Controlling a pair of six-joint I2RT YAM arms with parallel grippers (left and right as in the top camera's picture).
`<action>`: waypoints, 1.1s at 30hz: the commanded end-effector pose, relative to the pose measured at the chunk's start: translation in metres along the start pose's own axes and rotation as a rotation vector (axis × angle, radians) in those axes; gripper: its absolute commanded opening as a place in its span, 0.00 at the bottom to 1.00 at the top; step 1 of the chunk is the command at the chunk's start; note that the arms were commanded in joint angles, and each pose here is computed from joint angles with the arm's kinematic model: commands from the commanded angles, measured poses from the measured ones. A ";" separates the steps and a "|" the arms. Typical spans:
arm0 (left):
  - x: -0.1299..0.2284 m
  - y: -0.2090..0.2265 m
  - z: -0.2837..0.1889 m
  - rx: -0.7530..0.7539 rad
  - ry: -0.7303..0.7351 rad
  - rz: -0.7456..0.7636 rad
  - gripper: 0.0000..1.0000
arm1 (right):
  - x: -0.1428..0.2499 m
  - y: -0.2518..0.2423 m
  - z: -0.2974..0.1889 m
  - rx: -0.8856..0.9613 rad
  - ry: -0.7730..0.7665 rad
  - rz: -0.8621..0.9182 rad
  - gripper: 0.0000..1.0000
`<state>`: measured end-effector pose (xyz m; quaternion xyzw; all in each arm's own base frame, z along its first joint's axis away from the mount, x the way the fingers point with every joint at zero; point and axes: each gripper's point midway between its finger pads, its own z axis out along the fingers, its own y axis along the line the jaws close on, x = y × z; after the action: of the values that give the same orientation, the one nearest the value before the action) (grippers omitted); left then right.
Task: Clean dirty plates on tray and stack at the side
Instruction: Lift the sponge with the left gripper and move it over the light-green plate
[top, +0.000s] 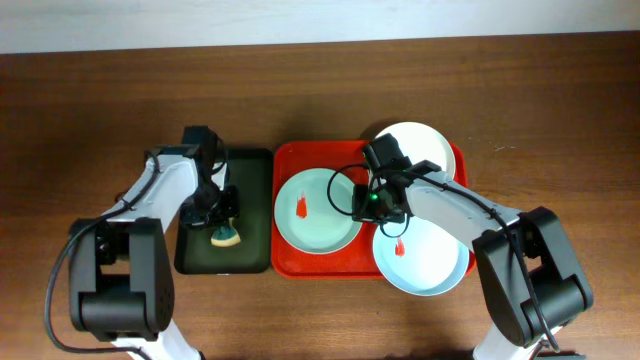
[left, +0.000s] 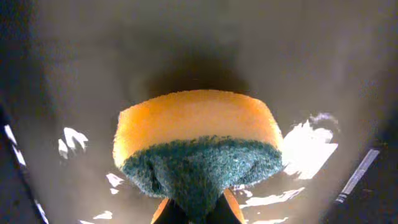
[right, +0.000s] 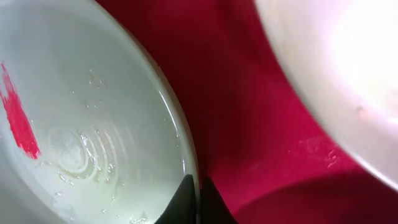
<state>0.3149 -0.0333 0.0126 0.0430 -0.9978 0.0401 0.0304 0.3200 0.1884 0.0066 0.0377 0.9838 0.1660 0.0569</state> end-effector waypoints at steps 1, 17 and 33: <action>-0.026 -0.012 -0.055 0.046 -0.170 0.025 0.00 | 0.004 0.009 0.001 -0.038 0.027 -0.034 0.04; -0.011 -0.030 -0.068 0.005 -0.181 0.101 0.00 | -0.011 0.009 -0.011 -0.009 -0.037 -0.054 0.04; -0.013 -0.035 -0.069 0.008 -0.192 0.112 0.00 | -0.010 0.012 -0.024 -0.001 -0.045 -0.057 0.19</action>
<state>0.3309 -0.0608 0.0770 -0.0038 -0.9974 0.0442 -0.0573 0.3198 0.1873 0.0200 0.0198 0.9847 0.1621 0.0602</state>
